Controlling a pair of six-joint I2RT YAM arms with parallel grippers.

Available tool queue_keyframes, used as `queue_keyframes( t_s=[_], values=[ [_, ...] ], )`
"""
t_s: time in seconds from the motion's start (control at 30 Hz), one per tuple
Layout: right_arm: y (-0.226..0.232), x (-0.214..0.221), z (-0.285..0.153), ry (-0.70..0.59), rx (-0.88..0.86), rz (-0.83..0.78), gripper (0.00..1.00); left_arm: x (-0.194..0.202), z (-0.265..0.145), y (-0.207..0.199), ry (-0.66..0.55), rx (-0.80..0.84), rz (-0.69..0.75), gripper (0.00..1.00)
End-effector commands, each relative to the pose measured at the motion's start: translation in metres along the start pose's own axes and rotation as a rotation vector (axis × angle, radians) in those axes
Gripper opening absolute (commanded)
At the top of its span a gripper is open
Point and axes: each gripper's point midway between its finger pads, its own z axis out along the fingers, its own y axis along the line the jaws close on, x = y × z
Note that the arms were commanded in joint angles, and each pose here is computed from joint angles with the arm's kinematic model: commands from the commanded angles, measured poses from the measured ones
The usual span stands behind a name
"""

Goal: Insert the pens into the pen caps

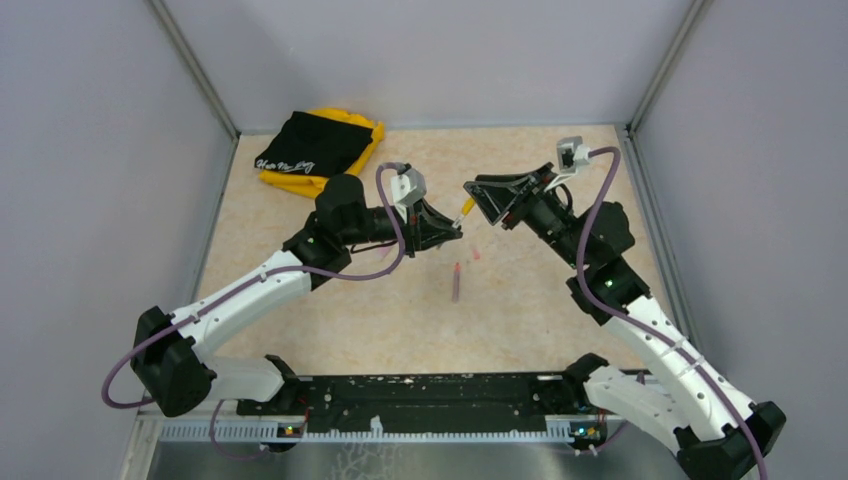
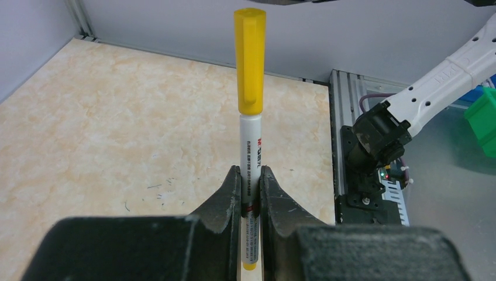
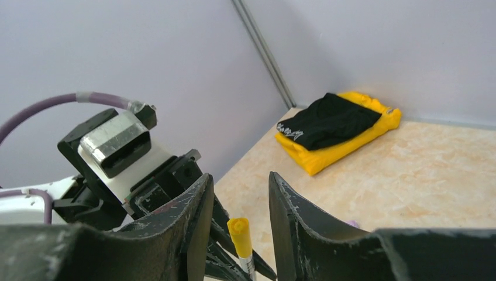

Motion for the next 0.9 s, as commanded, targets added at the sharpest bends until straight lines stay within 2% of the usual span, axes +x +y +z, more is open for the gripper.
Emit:
queue_keyframes(
  t_s=[0.0, 0.33, 0.87],
  values=[
    [0.024, -0.018, 0.003, -0.014, -0.094, -0.03, 0.37, -0.017, 0.001, -0.011, -0.037, 0.058, 0.053, 0.0],
    [0.038, -0.012, 0.0, 0.002, -0.19, -0.04, 0.31, -0.018, 0.001, -0.009, -0.039, 0.048, 0.052, 0.0],
    [0.022, 0.006, 0.001, 0.054, -0.132, -0.047, 0.27, -0.019, -0.001, -0.01, -0.045, 0.044, 0.059, 0.0]
  ],
)
